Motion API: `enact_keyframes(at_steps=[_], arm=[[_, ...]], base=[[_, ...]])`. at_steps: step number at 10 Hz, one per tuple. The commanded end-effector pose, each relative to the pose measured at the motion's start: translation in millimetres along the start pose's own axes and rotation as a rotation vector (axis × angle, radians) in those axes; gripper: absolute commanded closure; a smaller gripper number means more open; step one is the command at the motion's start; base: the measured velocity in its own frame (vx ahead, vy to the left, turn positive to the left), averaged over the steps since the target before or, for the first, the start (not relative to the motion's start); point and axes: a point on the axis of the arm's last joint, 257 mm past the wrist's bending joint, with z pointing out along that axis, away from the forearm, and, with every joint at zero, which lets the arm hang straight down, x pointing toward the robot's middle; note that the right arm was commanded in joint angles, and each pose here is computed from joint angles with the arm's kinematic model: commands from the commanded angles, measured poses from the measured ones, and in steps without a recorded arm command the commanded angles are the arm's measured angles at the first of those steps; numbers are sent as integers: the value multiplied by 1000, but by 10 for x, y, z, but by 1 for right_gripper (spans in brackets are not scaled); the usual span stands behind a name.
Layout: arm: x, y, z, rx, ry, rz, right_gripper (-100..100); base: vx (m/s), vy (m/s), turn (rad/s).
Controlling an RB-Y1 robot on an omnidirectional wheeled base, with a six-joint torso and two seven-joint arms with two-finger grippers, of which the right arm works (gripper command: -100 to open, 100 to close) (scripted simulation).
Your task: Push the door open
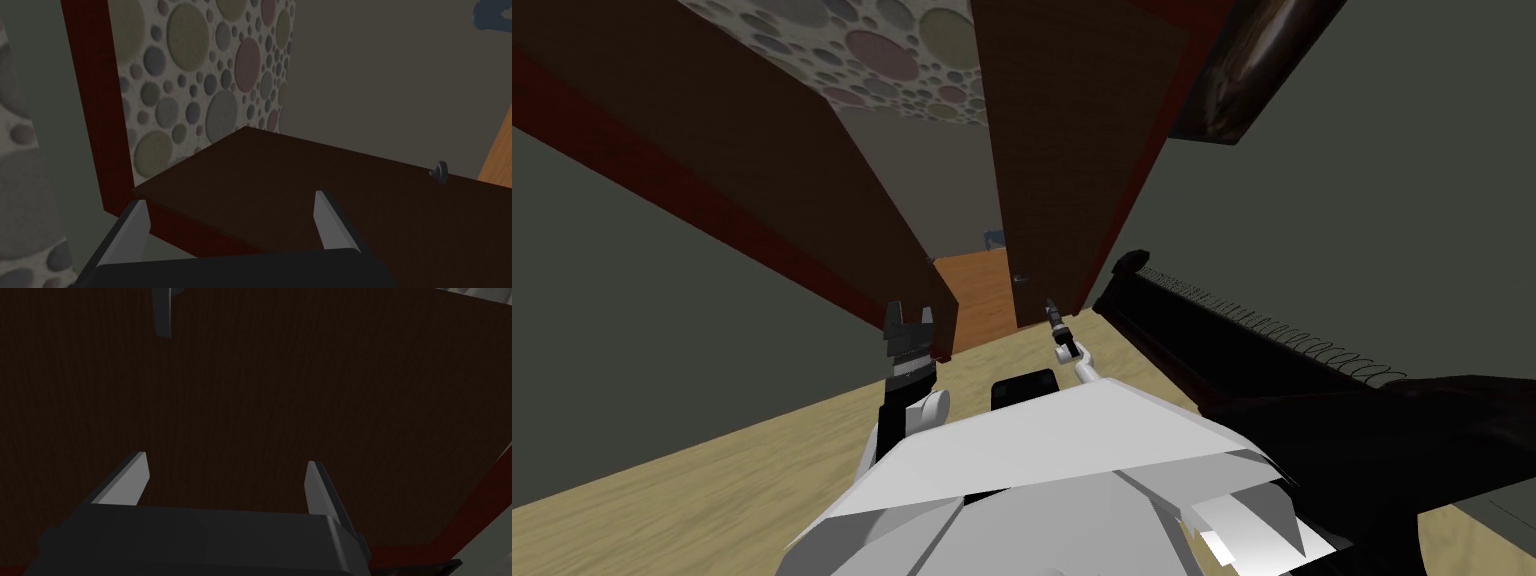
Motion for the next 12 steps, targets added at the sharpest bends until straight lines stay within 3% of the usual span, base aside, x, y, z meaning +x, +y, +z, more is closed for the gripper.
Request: enact_keyframes(at_steps=[1,12], arm=[[51,-109,-21,21,4,10,-100],[413,-613,-147,134,33,75,-100]], base=[[98,-3,36],[98,-6,29]])
